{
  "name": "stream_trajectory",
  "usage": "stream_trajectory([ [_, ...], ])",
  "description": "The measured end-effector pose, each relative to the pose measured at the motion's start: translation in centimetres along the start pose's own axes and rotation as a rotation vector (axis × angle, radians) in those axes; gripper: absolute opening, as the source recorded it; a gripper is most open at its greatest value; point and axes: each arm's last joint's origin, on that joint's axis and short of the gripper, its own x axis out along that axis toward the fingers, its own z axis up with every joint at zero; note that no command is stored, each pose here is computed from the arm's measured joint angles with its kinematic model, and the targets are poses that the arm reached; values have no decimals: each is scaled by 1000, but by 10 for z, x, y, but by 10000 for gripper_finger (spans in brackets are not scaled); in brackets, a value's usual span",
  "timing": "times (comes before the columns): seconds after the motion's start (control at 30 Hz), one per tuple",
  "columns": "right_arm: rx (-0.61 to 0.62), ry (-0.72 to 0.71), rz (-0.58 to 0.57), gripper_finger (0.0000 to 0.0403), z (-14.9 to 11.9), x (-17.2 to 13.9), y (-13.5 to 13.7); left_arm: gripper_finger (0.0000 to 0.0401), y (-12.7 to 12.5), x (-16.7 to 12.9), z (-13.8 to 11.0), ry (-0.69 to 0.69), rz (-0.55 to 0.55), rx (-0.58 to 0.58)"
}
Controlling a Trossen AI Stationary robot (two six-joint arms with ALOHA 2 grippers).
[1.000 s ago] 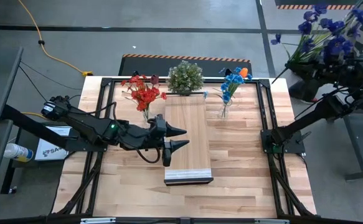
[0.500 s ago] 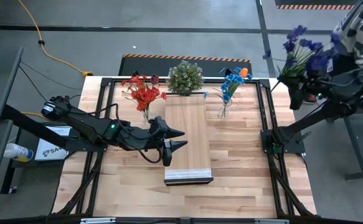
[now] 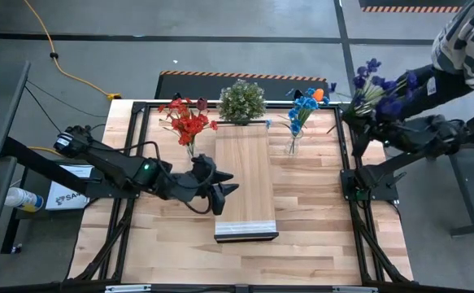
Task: Pick and place flowers into a vace then onto a shelf
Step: Put the violet flowers into the right transparent vase
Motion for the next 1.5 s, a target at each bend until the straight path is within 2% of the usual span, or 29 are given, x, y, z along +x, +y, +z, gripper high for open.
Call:
stream_trajectory([
  [0.2,0,-53,-88,3,-21,14,10,215,-6,-13,-15,-26,75,-12],
  [0.5,22,-79,-171,3,-47,31,22,215,-12,-30,-31,-71,130,8],
  [0.73,72,-117,-302,3,-76,45,29,215,-9,-30,-33,-56,156,22],
  [1.03,144,-175,-361,3,-106,60,38,215,-6,-31,-35,-44,177,43],
  [1.5,217,-224,-458,3,-126,69,43,215,-6,-31,-35,-45,178,41],
])
